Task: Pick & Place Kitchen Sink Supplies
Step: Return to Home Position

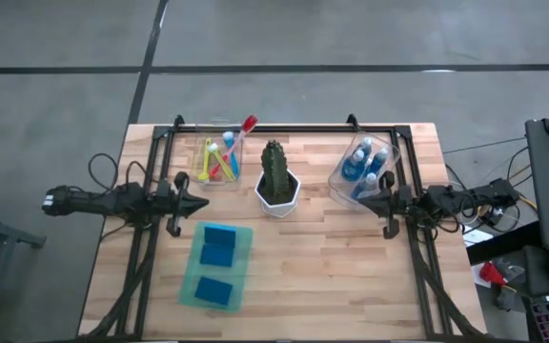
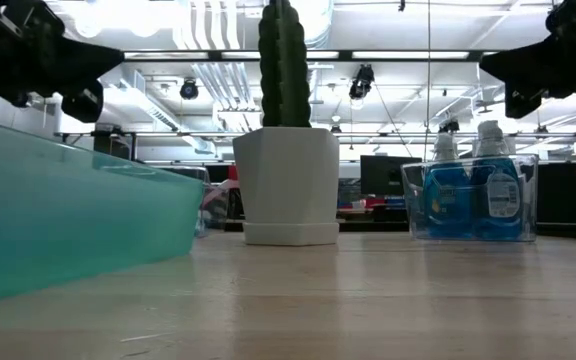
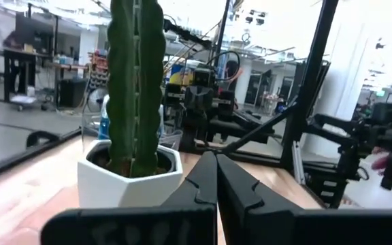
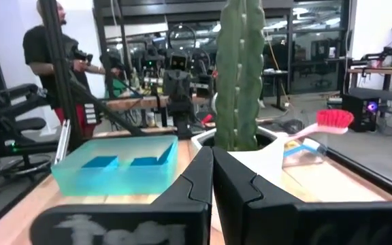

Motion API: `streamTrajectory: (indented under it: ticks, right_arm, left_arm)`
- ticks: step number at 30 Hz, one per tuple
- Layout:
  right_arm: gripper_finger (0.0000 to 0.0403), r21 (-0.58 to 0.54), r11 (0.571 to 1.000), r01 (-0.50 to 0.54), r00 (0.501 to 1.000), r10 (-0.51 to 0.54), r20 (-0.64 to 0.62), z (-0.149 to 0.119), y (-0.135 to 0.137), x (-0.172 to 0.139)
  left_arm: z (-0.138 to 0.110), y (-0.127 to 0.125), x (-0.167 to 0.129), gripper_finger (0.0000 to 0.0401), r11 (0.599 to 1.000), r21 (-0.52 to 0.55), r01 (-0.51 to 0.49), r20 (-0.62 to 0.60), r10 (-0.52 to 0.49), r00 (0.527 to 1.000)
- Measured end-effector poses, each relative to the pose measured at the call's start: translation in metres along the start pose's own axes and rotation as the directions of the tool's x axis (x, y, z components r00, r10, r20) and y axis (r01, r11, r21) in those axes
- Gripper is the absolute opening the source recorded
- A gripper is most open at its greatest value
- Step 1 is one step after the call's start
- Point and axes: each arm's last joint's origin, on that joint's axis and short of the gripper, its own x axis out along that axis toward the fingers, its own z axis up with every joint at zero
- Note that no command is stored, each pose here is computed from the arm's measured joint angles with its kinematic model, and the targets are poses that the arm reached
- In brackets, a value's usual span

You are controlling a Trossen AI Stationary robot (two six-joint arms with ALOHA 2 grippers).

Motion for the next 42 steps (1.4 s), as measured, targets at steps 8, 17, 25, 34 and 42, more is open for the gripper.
streamTrajectory:
  ticks: [8,17,25,34,42]
  right_arm:
    - [0.0008,-0.005,1.0,0.0,0.999,0.0,-0.038,-0.0036,0.0004,0.0017]
    - [0.0008,-0.008,1.0,0.0,0.999,0.0,-0.051,-0.0047,0.0005,0.0023]
    - [0.0008,-0.008,1.0,-0.001,0.999,0.0,-0.05,-0.0047,0.0006,0.0022]
    - [0.0008,-0.009,1.0,-0.001,0.999,0.001,-0.05,-0.0047,0.0006,0.0022]
    - [0.0008,-0.006,1.0,-0.001,0.999,0.001,-0.05,-0.0047,0.0006,0.0022]
  left_arm:
    - [-0.0021,0.0002,0.0002,0.0,0.996,-0.092,-0.003,-0.021,0.001,1.0]
    - [-0.0018,0.0002,0.0003,0.0,0.995,-0.095,-0.003,-0.022,0.001,1.0]
    - [-0.0019,0.0002,0.0004,0.0,0.995,-0.095,-0.003,-0.022,0.001,1.0]
    - [-0.0019,0.0001,0.0004,0.0,0.995,-0.096,-0.002,-0.022,0.0,1.0]
    - [-0.0019,0.0001,0.0004,0.0,0.995,-0.096,-0.002,-0.022,0.0,1.0]
